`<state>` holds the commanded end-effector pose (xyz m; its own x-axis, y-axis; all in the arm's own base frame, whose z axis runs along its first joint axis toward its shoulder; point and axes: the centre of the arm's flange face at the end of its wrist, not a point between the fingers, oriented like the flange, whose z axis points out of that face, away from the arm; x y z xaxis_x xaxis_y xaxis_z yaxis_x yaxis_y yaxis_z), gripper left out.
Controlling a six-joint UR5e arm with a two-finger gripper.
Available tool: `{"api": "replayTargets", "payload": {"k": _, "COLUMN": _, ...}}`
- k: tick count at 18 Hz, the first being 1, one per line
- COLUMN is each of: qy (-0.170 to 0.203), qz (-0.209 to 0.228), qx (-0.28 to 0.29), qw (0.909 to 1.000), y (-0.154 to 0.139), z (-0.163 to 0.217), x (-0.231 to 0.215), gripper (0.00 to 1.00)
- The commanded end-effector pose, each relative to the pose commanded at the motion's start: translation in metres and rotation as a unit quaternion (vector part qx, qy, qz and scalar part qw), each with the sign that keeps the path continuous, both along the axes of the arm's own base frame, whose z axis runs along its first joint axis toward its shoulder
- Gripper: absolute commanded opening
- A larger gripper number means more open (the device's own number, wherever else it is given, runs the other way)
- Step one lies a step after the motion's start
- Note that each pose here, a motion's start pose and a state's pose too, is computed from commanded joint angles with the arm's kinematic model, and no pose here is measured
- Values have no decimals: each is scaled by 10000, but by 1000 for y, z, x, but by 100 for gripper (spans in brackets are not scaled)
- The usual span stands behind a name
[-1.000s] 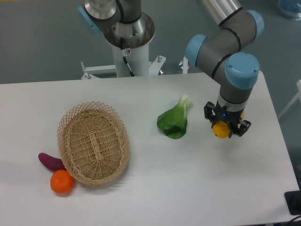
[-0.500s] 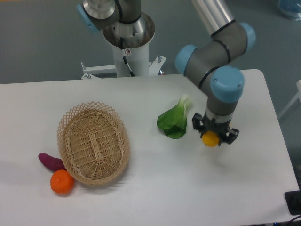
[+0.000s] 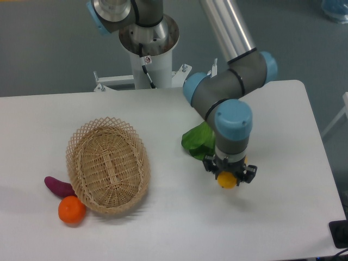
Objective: Place the mango on the table
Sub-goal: 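Carry the yellow mango past the bok choy and lower it toward the table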
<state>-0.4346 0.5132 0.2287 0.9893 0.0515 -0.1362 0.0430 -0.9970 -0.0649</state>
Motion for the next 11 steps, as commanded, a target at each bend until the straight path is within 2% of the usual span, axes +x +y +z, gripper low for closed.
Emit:
{"api": "replayTargets", "payload": {"k": 7, "qy": -109, "qz": -147, "qx": -61, "qw": 9998, "y": 32, "z": -21, "x": 30, "gripper": 31}}
{"api": "replayTargets", "payload": {"k": 11, "qy": -104, "qz": -194, "qx": -56, "qw": 9997, "y": 37, "z": -25, "x": 35, "gripper": 36}}
